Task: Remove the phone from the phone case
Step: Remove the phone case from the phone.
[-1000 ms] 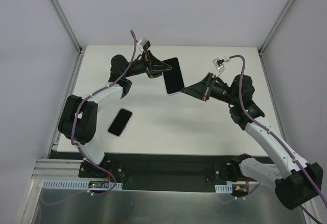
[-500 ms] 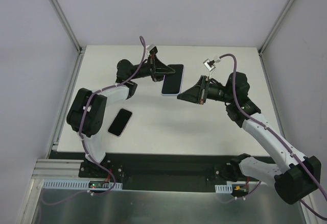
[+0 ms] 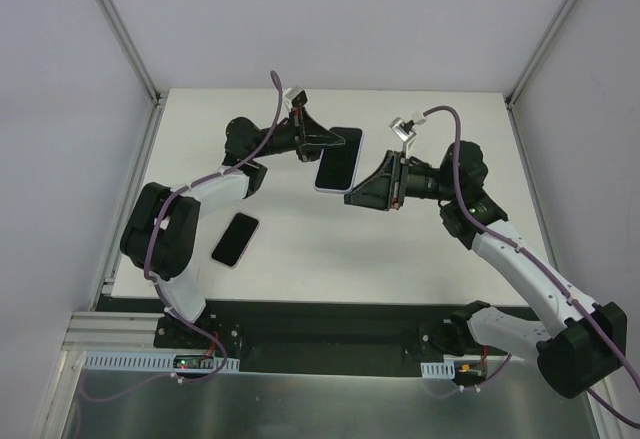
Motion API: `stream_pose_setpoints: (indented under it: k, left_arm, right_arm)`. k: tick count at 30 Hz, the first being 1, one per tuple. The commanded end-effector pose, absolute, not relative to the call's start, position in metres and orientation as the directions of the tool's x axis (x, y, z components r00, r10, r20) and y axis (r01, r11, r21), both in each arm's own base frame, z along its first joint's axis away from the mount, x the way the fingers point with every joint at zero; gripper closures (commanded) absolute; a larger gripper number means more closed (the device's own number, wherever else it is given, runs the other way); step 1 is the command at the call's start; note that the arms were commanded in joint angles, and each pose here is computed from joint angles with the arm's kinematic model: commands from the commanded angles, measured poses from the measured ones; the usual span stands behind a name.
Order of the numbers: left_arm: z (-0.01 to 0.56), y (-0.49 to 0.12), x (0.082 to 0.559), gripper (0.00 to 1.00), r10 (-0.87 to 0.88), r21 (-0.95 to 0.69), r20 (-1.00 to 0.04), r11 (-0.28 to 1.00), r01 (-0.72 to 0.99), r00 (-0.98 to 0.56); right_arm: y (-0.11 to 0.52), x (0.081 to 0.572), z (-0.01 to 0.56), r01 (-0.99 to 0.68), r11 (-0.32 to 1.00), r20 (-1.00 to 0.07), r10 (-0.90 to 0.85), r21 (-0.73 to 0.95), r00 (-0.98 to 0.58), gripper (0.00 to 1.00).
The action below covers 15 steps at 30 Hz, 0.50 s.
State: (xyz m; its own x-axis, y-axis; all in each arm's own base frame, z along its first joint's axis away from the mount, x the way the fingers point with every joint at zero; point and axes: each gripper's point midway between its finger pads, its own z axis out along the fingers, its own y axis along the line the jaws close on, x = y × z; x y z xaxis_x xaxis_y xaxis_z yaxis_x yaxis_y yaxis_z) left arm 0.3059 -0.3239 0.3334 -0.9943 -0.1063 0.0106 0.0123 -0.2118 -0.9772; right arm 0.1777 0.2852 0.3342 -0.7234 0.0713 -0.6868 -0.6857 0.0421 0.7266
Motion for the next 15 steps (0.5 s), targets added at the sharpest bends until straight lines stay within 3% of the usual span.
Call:
stream_pose_setpoints:
  k: [1,3,6,9,12,13,15]
  left_arm:
    - [0.339,-0.328,0.291,1.00,-0.138,-0.958,-0.178,-0.202,0.204,-0.974]
    - [0.340,-0.327,0.292,1.00,-0.144,-0.956,-0.185,-0.203,0.212,-0.972]
    - [0.343,-0.325,0.293,1.00,-0.150,-0.954,-0.190,-0.204,0.218,-0.970]
    - [0.346,-0.323,0.293,1.00,-0.154,-0.951,-0.199,-0.206,0.229,-0.968]
    - [0.348,-0.321,0.293,1.00,-0.158,-0.950,-0.203,-0.207,0.234,-0.966]
    - [0.348,-0.320,0.294,1.00,-0.161,-0.950,-0.203,-0.206,0.234,-0.966]
    - [0.349,-0.319,0.293,1.00,-0.161,-0.949,-0.208,-0.205,0.239,-0.965]
  right_arm:
    - [0.283,0.189,0.369,-0.734,0.050,-0.731,0.161,0.677,-0.663,0.39]
    - [0.284,0.192,0.363,-0.683,0.072,-0.684,0.168,0.727,-0.710,0.23]
    - [0.286,0.195,0.358,-0.626,0.074,-0.628,0.175,0.777,-0.758,0.22]
    - [0.286,0.200,0.358,-0.601,0.085,-0.605,0.195,0.795,-0.772,0.29]
    - [0.286,0.206,0.355,-0.577,0.101,-0.584,0.214,0.810,-0.783,0.44]
    - [0.286,0.208,0.354,-0.573,0.105,-0.581,0.221,0.813,-0.784,0.56]
    - [0.286,0.209,0.354,-0.568,0.109,-0.577,0.227,0.816,-0.785,0.67]
